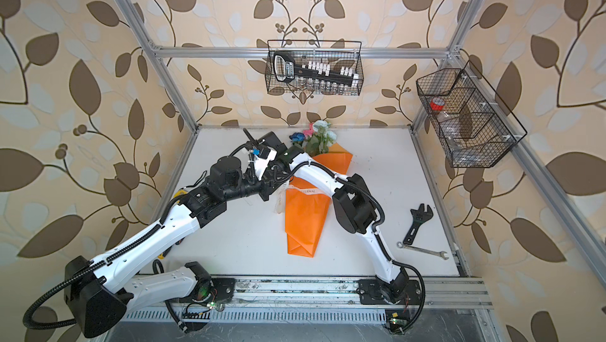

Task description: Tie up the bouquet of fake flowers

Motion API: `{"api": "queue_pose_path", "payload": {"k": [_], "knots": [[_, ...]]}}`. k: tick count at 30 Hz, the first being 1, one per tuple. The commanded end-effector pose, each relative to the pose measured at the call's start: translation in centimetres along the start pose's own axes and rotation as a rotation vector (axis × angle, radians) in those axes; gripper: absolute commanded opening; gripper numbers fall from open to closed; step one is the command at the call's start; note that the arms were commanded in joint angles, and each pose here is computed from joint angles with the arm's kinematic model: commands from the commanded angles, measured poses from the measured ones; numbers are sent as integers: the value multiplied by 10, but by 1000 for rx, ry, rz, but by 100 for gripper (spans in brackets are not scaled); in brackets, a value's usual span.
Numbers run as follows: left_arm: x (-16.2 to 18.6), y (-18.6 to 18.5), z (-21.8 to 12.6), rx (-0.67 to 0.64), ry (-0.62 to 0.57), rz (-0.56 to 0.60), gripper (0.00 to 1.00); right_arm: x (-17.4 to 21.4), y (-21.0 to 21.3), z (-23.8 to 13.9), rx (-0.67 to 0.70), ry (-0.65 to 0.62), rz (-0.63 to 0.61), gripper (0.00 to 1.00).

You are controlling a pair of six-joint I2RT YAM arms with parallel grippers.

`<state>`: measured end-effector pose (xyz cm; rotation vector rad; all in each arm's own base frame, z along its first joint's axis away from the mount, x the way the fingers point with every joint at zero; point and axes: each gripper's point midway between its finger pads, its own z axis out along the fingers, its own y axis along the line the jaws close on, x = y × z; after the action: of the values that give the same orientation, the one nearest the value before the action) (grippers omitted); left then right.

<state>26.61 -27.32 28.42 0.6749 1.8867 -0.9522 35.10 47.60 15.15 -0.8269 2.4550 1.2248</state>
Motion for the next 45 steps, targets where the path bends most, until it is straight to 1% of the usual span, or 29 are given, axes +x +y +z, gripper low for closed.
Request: {"api": "queue_pose_path", "payload": {"k": [1,4,7,9,11,13,15,18,21,23,24,25,26,28,29,31,33,35,38,40,42,45], "knots": [[-35,-5,1,9,-115,76,0,-1,-1,-22,55,-34,-30,56],[-39,6,7,-38,-115,59,0,-18,-20,-49,100,-95,3,68],[-42,16,15,-81,-105,44,0,-38,-35,-80,86,-162,45,72],[-43,21,20,-101,-99,39,0,-48,-36,-95,54,-198,56,73],[-44,24,24,-109,-95,31,0,-53,-32,-101,26,-210,55,74],[-45,26,27,-109,-100,24,0,-52,-29,-97,-7,-201,63,72],[-45,24,29,-96,-101,21,0,-46,-26,-86,-77,-175,88,66],[-44,22,31,-79,-103,20,0,-31,-23,-54,-141,-106,100,60],[-41,17,30,-49,-97,32,0,-14,7,-17,-277,-4,69,55],[-41,14,28,-39,-95,39,0,-5,26,1,-329,48,42,56],[-41,14,27,-41,-95,41,0,-1,27,9,-316,69,35,58],[-41,15,26,-46,-97,43,0,3,18,15,-261,86,43,59],[-42,15,25,-52,-99,45,0,6,-5,21,-128,102,58,61],[-44,16,23,-62,-104,41,0,18,-74,18,217,156,112,64],[-44,16,23,-63,-103,40,0,26,-89,15,281,188,122,65],[-44,15,23,-61,-105,40,0,36,-91,10,303,211,105,69],[-43,18,24,-70,-106,36,0,34,-77,4,272,163,68,76],[-44,19,24,-74,-110,29,0,29,-68,-7,245,133,59,76],[-45,20,24,-82,-111,28,0,11,-70,-37,294,63,71,74],[-48,23,21,-105,-122,25,0,-11,-84,-78,345,-32,101,73],[-53,29,17,-151,-146,14,0,-25,-94,-114,392,-117,126,73],[-68,43,9,-220,-186,-20,0,-34,-118,-175,474,-260,207,73]]}}
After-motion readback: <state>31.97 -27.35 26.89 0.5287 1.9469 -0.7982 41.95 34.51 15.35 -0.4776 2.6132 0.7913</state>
